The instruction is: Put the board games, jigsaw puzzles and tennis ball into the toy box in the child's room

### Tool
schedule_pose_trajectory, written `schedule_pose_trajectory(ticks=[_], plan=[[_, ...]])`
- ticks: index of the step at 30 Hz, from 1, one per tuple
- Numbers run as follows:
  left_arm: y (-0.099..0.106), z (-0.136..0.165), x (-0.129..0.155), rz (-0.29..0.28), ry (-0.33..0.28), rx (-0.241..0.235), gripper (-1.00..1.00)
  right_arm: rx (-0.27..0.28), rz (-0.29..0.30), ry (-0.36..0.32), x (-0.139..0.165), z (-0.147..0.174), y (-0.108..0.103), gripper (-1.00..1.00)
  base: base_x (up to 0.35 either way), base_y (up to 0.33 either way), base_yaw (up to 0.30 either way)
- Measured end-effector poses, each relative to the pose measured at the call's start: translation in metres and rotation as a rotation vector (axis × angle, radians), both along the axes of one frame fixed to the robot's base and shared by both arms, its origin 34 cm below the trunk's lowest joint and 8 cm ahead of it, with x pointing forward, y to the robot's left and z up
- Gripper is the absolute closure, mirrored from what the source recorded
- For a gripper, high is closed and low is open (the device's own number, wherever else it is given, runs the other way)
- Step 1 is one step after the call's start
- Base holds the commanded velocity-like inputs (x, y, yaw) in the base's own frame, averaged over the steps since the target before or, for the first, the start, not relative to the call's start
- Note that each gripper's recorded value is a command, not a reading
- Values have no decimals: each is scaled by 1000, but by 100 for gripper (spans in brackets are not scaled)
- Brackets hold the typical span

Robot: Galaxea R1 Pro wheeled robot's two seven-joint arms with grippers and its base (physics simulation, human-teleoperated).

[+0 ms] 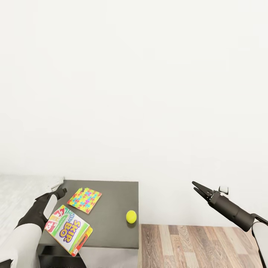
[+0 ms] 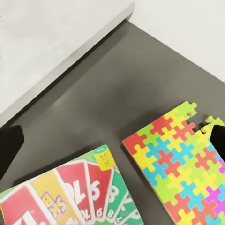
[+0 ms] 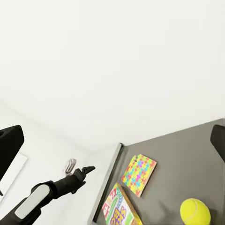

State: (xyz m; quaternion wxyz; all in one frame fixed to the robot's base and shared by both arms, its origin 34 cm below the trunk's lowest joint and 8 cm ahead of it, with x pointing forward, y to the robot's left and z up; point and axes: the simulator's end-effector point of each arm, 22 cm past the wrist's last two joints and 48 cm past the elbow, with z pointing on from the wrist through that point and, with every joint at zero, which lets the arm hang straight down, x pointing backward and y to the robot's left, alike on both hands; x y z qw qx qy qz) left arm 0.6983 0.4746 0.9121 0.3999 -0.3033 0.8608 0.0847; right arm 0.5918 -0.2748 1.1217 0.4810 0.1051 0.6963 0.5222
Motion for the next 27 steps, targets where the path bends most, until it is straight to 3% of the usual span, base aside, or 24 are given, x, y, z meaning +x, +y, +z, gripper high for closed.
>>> schedule_pose_trajectory(ticks=[12, 14, 18, 27], plan=[[17, -12, -14, 69, 58, 47, -100, 0, 0, 20, 2, -10, 0, -100, 0, 0, 0], [17, -13, -14, 72, 55, 52, -100, 0, 0, 23, 3, -11, 0, -100, 0, 0, 0], [24, -6, -7, 102, -17, 86, -100, 0, 0, 30, 3, -14, 0, -100, 0, 0, 0], [23, -25, -14, 114, -6, 91, -100, 0, 0, 44, 5, -22, 0, -100, 0, 0, 0]])
